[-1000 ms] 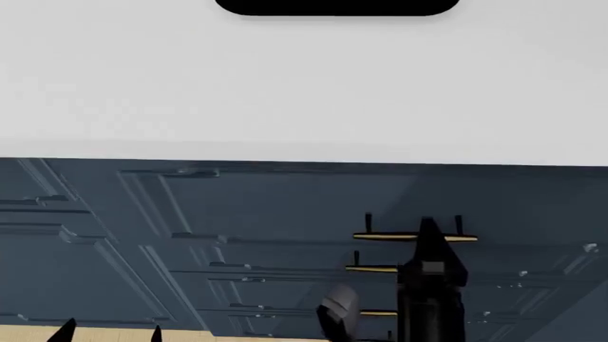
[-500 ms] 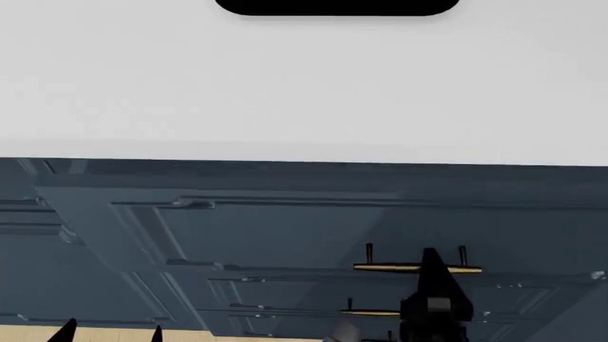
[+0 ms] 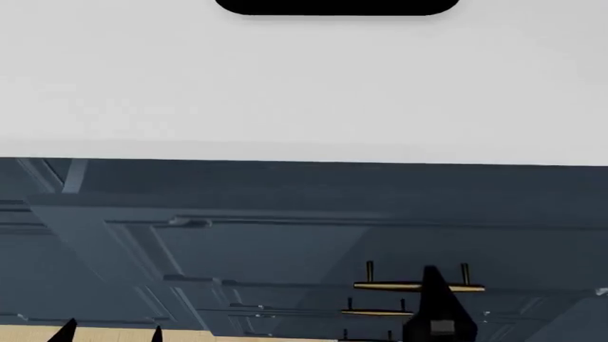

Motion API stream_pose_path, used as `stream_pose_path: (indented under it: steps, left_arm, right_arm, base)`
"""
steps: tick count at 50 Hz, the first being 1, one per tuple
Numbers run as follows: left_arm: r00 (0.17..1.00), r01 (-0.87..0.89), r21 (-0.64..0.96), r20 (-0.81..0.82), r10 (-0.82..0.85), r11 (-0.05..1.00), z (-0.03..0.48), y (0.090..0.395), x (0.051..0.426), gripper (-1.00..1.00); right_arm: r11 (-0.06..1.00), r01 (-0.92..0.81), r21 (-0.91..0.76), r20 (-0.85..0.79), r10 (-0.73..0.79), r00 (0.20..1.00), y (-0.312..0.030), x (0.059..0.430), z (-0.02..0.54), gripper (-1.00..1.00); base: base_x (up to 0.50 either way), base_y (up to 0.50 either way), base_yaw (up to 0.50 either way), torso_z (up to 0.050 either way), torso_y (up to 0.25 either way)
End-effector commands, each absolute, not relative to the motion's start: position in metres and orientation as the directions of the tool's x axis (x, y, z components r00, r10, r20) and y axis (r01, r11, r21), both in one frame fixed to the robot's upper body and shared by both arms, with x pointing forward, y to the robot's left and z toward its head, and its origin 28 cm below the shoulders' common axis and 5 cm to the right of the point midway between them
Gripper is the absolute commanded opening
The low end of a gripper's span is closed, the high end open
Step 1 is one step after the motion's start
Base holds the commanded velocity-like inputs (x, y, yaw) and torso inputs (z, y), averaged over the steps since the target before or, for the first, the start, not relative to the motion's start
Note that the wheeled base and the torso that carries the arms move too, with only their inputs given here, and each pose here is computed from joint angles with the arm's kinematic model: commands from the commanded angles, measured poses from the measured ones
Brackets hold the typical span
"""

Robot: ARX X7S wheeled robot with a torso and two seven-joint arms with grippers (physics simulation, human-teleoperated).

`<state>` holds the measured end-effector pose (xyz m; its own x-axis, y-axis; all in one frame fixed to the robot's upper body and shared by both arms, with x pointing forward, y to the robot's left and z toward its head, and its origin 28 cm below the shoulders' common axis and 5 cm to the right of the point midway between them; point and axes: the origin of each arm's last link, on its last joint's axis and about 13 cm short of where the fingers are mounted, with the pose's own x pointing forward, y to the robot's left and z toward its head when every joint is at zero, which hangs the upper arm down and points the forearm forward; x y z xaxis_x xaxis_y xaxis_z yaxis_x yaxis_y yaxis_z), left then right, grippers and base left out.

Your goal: Open the right drawer.

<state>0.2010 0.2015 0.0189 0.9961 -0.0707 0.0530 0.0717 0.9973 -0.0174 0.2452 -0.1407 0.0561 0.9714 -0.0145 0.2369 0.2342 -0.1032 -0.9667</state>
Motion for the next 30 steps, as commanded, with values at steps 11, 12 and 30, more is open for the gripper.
stream_pose_path:
  steps: [11,12,30]
  left_arm:
    - [0.996,0.078,-0.012,0.049,-0.078,0.997,0.0173,0.2014,0.2019,1.00]
    - [0.996,0.078,-0.012,0.049,-0.077,0.997,0.0173,0.2014,0.2018,1.00]
    - [0.996,0.081,-0.009,0.044,-0.081,0.997,0.0160,0.2009,0.2019,1.00]
  right_arm:
    - [-0.121,0.310,-0.943,0.292,0.147,0.945,-0.1174,0.2226,0.0600,-1.00]
    - [-0.127,0.307,-0.943,0.288,0.149,0.946,-0.1175,0.2223,0.0594,-1.00]
    - [-0.135,0.293,-0.947,0.276,0.130,0.952,-0.1189,0.2215,0.0581,-1.00]
  base:
    - [0.00,0.00,0.00,0.000,0.000]
    - [0.00,0.00,0.01,0.000,0.000]
    - [0.00,0.00,0.00,0.000,0.000]
